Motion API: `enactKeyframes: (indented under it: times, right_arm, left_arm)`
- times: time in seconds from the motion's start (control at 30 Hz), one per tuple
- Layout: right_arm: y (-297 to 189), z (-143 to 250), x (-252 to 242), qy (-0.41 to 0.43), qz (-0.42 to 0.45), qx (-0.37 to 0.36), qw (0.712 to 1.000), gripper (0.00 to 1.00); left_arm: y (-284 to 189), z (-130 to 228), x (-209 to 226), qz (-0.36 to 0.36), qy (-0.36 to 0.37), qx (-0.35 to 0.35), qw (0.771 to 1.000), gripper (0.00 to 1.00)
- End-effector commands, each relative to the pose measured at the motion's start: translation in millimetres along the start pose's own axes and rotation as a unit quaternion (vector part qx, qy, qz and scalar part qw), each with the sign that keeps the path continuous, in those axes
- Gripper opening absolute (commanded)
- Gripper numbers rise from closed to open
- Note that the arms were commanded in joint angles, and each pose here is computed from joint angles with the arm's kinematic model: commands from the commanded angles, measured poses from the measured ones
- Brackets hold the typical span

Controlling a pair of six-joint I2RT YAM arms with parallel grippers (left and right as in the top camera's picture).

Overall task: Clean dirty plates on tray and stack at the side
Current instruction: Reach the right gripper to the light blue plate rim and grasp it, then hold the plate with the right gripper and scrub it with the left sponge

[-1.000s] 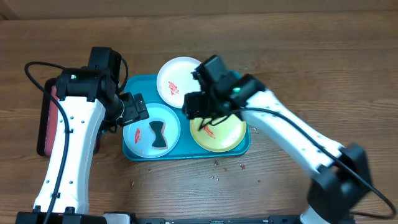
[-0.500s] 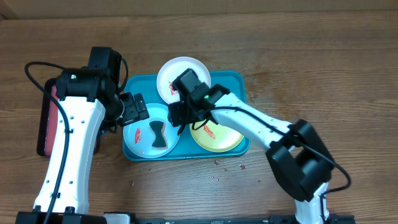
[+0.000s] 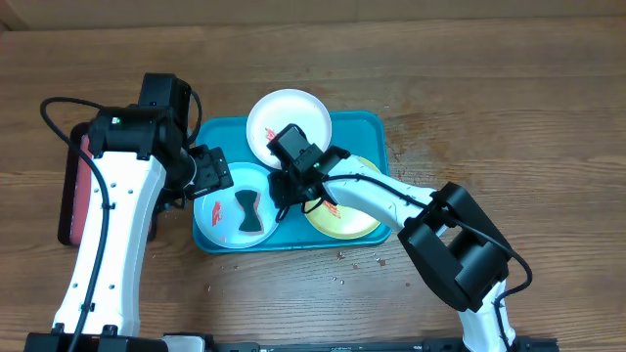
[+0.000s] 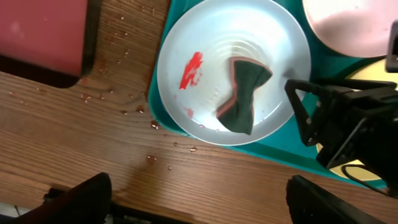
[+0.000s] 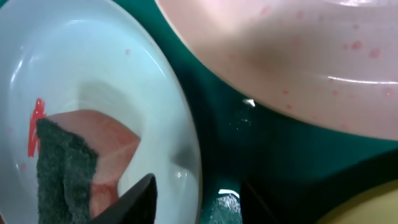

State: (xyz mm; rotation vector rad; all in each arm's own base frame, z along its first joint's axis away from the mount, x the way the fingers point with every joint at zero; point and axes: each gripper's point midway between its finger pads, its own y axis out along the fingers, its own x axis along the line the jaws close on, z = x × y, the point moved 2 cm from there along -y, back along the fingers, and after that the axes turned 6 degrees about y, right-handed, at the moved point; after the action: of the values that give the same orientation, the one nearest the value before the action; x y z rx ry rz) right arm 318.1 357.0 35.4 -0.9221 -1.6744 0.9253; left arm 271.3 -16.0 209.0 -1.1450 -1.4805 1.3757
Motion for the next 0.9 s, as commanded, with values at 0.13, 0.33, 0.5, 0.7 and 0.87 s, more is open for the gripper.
enactKeyframes:
  times: [0.13,0.33,0.5,0.7,0.87]
  right_arm:
    - [6.5,11.1,-4.5,0.001,0.002,0.01,1.0,0.33]
    - [6.4,15.0,-0.6,0.002,-0.011,0.022,1.0,0.27]
    - [6.5,16.5,0.9,0.023,-0.013,0.025,0.999,0.15]
    - [6.5,16.7,0.9,0.024,-0.013,0.025,0.999,0.13]
    - [6.5,16.5,0.9,0.023,-0.013,0.025,0.999,0.13]
  left_arm:
    - [14.2,1.0,-12.9,0.042,0.001,0.013,0.999,0.45]
    - [65.5,7.5,-28.7,0.095,0.01,0.029,0.995,0.41]
    - [93.4,10.0,-34.0,0.117,0.017,0.023,0.993,0.45]
    - [114.9,11.3,-37.9,0.132,0.011,0.012,0.991,0.39]
    - [133.6,11.3,-46.2,0.146,0.017,-0.009,0.989,0.41]
